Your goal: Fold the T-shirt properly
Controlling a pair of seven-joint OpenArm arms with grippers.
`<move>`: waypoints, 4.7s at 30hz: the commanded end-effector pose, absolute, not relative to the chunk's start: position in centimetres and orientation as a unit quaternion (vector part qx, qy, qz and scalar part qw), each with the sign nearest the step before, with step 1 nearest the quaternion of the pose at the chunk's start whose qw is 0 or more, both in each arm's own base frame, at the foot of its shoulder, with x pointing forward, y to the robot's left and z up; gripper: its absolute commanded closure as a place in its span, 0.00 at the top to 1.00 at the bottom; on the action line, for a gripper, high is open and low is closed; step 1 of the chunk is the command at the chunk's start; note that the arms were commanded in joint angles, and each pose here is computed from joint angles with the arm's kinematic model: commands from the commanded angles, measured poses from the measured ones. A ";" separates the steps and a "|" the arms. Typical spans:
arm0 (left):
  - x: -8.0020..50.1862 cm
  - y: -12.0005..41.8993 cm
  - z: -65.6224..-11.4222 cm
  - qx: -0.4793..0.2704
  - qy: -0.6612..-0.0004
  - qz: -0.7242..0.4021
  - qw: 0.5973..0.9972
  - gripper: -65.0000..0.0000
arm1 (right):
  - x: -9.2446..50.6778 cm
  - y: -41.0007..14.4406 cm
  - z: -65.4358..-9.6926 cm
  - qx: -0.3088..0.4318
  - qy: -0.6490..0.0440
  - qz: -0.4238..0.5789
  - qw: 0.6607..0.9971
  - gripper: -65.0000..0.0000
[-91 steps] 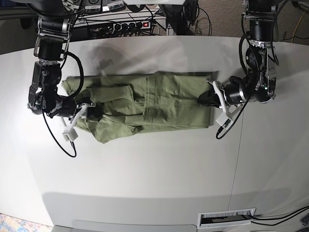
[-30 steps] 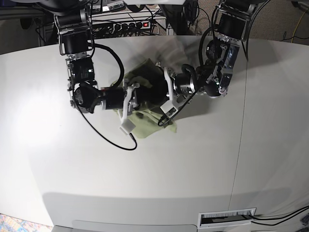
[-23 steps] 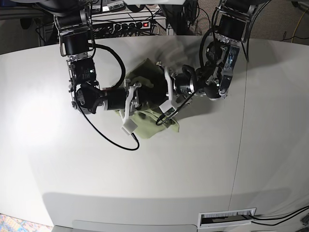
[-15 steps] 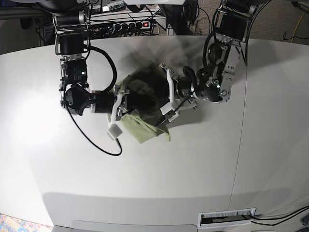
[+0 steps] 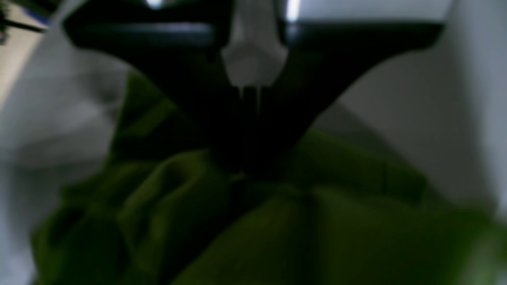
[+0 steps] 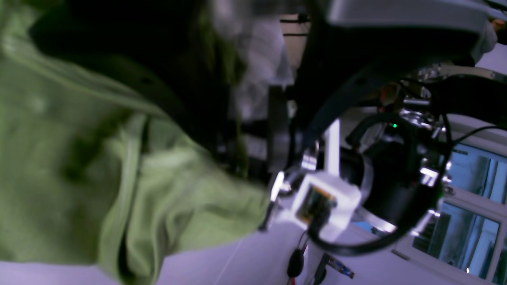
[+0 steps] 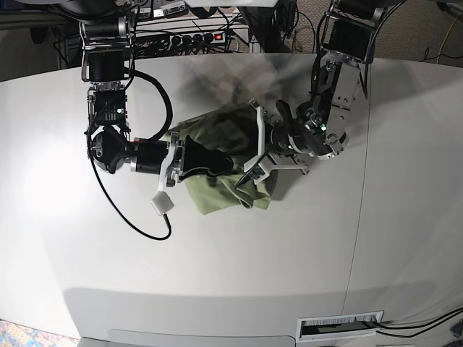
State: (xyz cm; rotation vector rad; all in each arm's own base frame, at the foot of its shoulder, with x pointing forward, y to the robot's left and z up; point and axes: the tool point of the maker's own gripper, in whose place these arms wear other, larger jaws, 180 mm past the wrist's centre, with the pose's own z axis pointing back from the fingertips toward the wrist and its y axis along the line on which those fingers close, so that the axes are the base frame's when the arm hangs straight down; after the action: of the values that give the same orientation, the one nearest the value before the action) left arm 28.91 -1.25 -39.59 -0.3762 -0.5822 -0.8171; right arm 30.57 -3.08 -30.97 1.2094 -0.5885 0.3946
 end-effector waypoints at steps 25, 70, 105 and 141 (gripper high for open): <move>32.5 3.5 -37.1 -0.123 -0.356 -0.341 0.861 0.00 | 35.5 -6.6 -30.1 0.433 -0.321 0.219 0.813 0.18; 29.3 -6.8 -25.5 -0.331 -0.490 -0.286 0.754 0.22 | 35.4 -10.0 -34.9 0.298 -0.269 0.242 0.883 0.00; 29.1 -9.6 -33.0 -0.017 -0.461 -0.398 0.793 0.42 | 35.5 -10.1 -34.6 0.302 -0.273 0.240 0.881 0.00; 31.6 -3.8 -32.4 0.125 -0.479 -0.302 0.815 0.00 | 35.6 -11.8 -33.6 0.309 -0.283 0.235 0.877 0.00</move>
State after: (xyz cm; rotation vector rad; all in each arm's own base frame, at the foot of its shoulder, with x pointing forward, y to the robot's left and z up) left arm 30.80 -3.54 -34.06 0.2626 -0.9662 -0.6691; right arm 34.21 -11.74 -35.56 0.6382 -0.5215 0.4760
